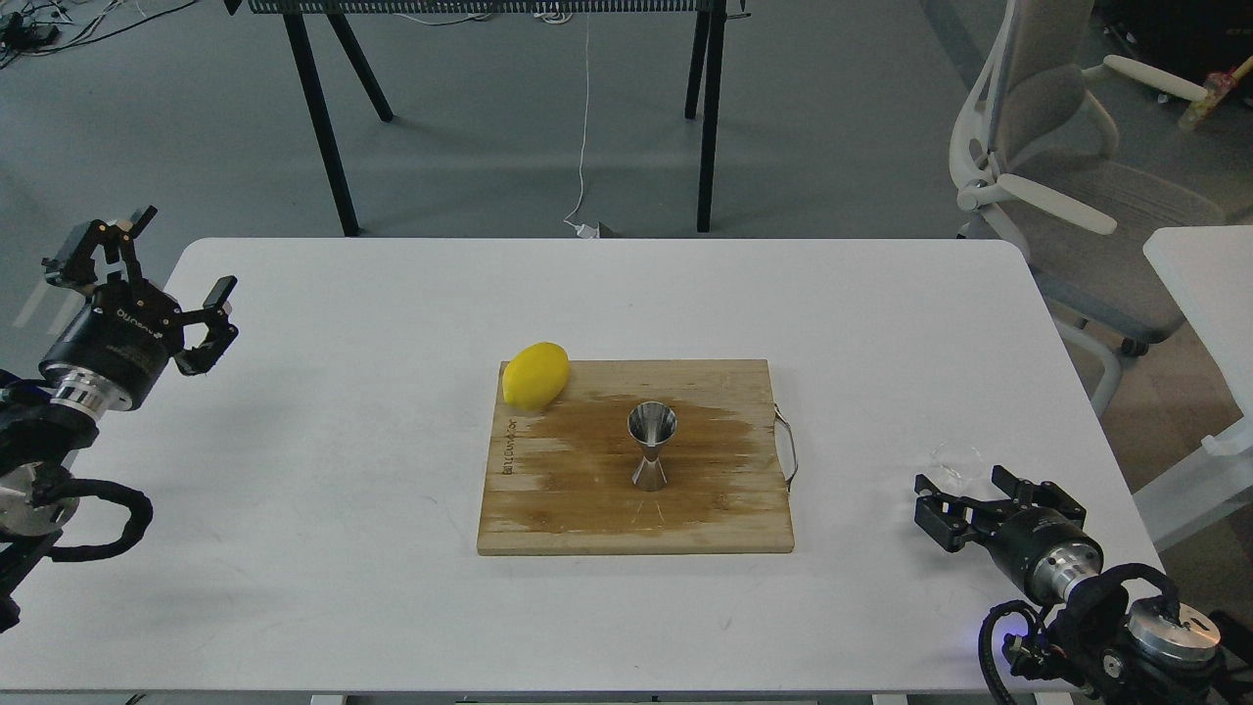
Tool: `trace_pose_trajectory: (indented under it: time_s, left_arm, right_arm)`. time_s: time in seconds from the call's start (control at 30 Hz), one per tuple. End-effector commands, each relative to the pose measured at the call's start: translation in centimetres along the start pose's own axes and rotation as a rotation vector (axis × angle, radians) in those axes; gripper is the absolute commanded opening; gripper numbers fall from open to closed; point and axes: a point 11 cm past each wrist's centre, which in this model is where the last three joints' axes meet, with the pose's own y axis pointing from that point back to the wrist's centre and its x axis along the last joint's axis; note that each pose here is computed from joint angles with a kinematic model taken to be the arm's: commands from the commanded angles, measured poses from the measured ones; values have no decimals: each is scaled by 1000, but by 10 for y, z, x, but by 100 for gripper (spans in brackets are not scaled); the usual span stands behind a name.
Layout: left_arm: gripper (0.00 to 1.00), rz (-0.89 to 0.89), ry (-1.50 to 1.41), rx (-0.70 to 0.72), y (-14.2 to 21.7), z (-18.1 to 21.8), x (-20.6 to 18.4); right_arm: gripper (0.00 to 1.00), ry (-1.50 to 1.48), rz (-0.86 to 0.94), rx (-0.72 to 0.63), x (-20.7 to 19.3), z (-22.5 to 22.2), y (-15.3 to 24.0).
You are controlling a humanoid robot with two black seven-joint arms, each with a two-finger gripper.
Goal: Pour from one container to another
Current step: 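Reach the right gripper to the clear glass cup and grasp it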
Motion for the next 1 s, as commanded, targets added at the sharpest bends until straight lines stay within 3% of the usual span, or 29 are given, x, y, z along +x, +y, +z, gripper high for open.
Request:
trace_pose_trajectory:
  time_s: [0.0, 0.23, 0.43, 0.7, 0.97]
  left_arm:
    - [100, 0, 0, 0, 0, 0, 0]
    - [100, 1, 0, 1, 1, -1, 0]
    - [100, 16, -3, 5, 3, -2, 5]
    - [100, 19, -2, 8, 5, -3, 6]
    - [100, 10, 16, 10, 2, -10, 0]
  right_arm:
    - [86, 4, 3, -1, 0, 3, -4]
    - [49, 33, -8, -10, -1, 8, -6]
    - [32, 35, -21, -10, -1, 8, -5]
    - [30, 64, -146, -39, -33, 16, -6]
    - [29, 528, -478, -120, -188, 60, -19]
